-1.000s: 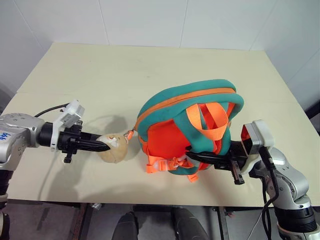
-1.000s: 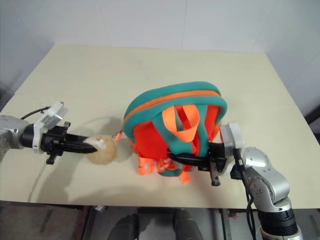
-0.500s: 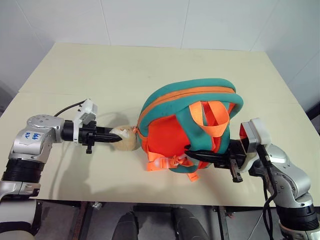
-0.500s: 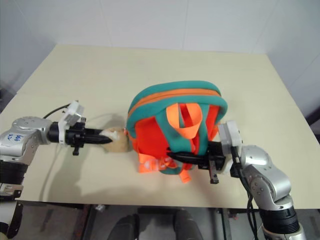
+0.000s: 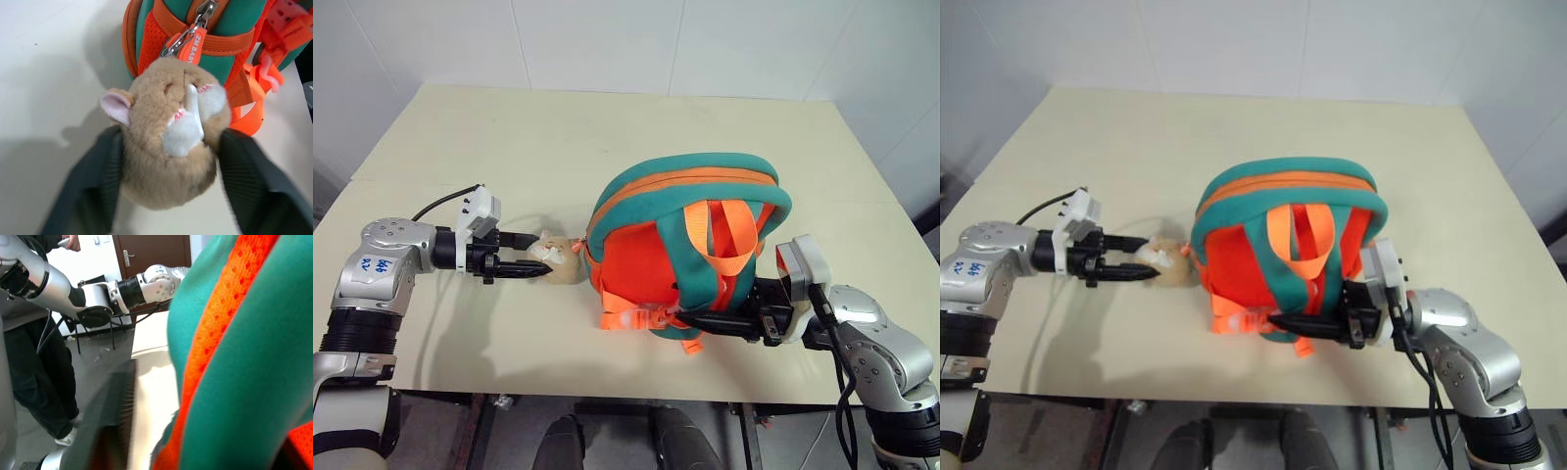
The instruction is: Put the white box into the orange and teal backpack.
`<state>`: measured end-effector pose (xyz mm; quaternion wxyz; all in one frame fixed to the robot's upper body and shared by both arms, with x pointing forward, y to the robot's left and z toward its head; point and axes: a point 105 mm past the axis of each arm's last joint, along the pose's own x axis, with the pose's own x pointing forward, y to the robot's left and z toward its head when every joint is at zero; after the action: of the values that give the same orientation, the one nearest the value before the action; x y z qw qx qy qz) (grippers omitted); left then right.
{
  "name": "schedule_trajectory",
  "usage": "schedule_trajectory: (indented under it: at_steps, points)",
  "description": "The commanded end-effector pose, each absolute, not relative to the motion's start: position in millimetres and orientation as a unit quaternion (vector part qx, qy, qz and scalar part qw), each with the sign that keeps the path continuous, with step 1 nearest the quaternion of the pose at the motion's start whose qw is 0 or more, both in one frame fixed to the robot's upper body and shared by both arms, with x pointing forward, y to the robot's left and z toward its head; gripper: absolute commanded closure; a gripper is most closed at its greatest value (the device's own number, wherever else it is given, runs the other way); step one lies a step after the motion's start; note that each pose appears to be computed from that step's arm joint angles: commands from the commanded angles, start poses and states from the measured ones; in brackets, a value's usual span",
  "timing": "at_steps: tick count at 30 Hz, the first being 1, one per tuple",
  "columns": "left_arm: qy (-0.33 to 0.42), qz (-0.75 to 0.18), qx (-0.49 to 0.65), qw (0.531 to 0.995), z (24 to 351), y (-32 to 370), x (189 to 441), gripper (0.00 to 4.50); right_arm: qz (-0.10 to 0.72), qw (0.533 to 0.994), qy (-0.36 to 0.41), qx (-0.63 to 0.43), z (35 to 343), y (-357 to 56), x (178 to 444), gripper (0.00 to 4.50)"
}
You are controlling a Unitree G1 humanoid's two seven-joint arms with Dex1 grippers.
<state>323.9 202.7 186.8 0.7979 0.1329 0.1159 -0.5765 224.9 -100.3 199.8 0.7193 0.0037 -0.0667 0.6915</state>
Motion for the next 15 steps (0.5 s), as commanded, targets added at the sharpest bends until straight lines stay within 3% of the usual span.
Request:
schedule_trajectory:
  at_steps: [1, 4, 11, 15]
  points:
    - [0.086, -0.555, 0.160, 0.812, 205.1, 217.5, 323.6, 0.19, 0.687, 0.721, -0.086, -0.024, 208.6, -108.2, 221.5, 0.87]
    - [0.073, -0.550, 0.164, 0.816, 210.5, 227.8, 320.1, 0.00, 0.673, 0.734, -0.084, -0.041, 210.2, -119.6, 224.8, 0.04]
    - [0.042, -0.545, 0.162, 0.822, 218.4, 255.7, 304.3, 0.00, 0.591, 0.796, -0.035, -0.124, 208.3, -179.4, 238.3, 0.04]
    - [-0.031, -0.565, 0.118, 0.816, 237.0, 271.1, 288.1, 0.00, 0.518, 0.836, 0.000, -0.184, 210.4, -237.6, 239.7, 0.04]
